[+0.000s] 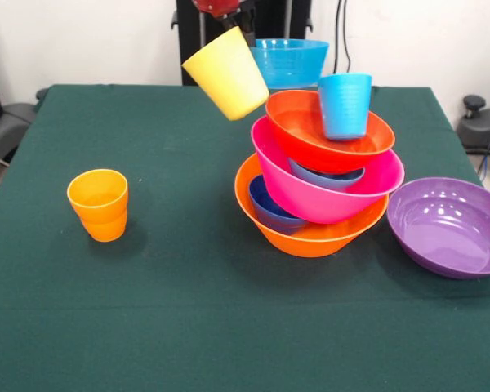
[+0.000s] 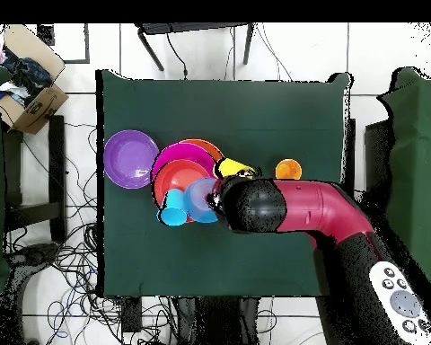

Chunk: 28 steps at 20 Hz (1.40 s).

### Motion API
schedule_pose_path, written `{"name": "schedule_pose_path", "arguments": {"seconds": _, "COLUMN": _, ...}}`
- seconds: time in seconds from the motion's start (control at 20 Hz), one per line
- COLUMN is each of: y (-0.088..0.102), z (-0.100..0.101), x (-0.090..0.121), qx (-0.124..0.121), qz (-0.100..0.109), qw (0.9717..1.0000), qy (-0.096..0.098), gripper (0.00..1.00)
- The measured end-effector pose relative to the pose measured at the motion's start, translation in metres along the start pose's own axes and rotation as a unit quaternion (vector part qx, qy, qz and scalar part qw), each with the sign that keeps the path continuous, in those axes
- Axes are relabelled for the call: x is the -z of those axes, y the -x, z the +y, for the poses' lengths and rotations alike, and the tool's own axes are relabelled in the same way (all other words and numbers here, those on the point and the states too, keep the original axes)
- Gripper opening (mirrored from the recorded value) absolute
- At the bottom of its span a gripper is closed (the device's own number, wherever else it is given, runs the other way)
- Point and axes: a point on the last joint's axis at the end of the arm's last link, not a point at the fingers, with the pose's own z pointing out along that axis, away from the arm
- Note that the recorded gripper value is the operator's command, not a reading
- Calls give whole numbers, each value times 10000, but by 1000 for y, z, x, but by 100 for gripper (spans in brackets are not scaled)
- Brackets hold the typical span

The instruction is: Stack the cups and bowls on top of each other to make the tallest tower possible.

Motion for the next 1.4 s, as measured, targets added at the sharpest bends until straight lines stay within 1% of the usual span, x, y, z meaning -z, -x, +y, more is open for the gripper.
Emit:
{"name": "schedule_pose_path", "arguments": {"seconds": 0.2, "y": 11, "z": -2, "x": 5, "qx": 51, "qz": 10, "qw": 10000, "qy": -25, "gripper": 0}}
{"name": "schedule_pose_path", "arguments": {"seconds": 0.45, "y": 14, "z": -9, "x": 10, "qx": 26, "qz": 72, "qw": 10000, "qy": -12, "gripper": 0}}
{"name": "schedule_pose_path", "arguments": {"seconds": 0.6, "y": 16, "z": -14, "x": 12, "qx": 9, "qz": 59, "qw": 10000, "qy": -42, "gripper": 0}}
{"name": "schedule_pose_path", "arguments": {"seconds": 0.75, "y": 22, "z": -22, "x": 13, "qx": -17, "qz": 3, "qw": 9999, "qy": -100, "gripper": 0}}
{"name": "schedule_pose_path", "arguments": {"seconds": 1.05, "y": 32, "z": -27, "x": 5, "qx": -17, "qz": -44, "qw": 10000, "qy": -72, "gripper": 0}}
{"name": "schedule_pose_path", "arguments": {"seconds": 1.4, "y": 37, "z": -22, "x": -7, "qx": 7, "qz": -19, "qw": 10000, "qy": 26, "gripper": 0}}
